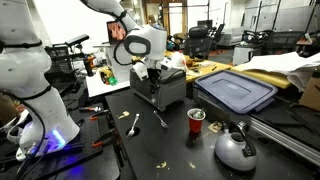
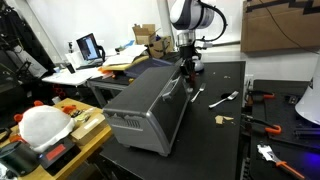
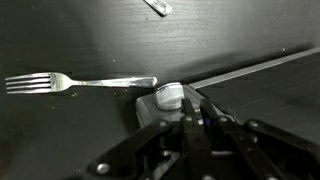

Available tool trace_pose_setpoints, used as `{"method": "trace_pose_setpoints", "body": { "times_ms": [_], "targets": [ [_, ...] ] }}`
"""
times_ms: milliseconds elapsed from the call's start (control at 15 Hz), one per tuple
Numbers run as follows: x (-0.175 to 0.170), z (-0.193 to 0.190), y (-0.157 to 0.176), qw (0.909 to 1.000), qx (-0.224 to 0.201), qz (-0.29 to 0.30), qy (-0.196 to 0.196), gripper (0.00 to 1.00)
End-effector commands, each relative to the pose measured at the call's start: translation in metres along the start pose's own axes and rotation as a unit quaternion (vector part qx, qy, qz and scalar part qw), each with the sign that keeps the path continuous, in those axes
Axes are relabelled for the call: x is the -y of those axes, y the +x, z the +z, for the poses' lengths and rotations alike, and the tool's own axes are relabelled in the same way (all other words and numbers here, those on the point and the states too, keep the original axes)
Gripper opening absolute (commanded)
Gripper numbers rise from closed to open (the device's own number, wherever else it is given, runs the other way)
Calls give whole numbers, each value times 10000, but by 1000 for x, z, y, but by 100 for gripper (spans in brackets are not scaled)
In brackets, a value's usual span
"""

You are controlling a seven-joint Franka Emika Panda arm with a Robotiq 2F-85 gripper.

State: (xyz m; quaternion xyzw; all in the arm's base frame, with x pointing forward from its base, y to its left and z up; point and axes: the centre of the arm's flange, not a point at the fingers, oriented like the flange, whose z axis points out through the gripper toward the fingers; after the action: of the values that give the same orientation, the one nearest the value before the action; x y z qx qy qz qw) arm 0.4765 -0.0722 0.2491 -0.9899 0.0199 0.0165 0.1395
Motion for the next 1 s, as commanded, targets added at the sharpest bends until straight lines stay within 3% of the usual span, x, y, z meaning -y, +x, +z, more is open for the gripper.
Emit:
{"method": "trace_pose_setpoints", "body": {
  "times_ms": [0, 333, 400, 467, 933],
  "targets": [
    [1, 14, 5, 9982, -58, 186, 575, 3],
    [-9, 22, 3, 9917, -169, 239, 1250, 3],
    [-11, 22, 3, 9910, -181, 249, 1302, 17],
    [-12, 21, 3, 9906, -204, 250, 1330, 39],
    [19, 3, 5, 9994, -245, 155, -164, 88]
  ]
}}
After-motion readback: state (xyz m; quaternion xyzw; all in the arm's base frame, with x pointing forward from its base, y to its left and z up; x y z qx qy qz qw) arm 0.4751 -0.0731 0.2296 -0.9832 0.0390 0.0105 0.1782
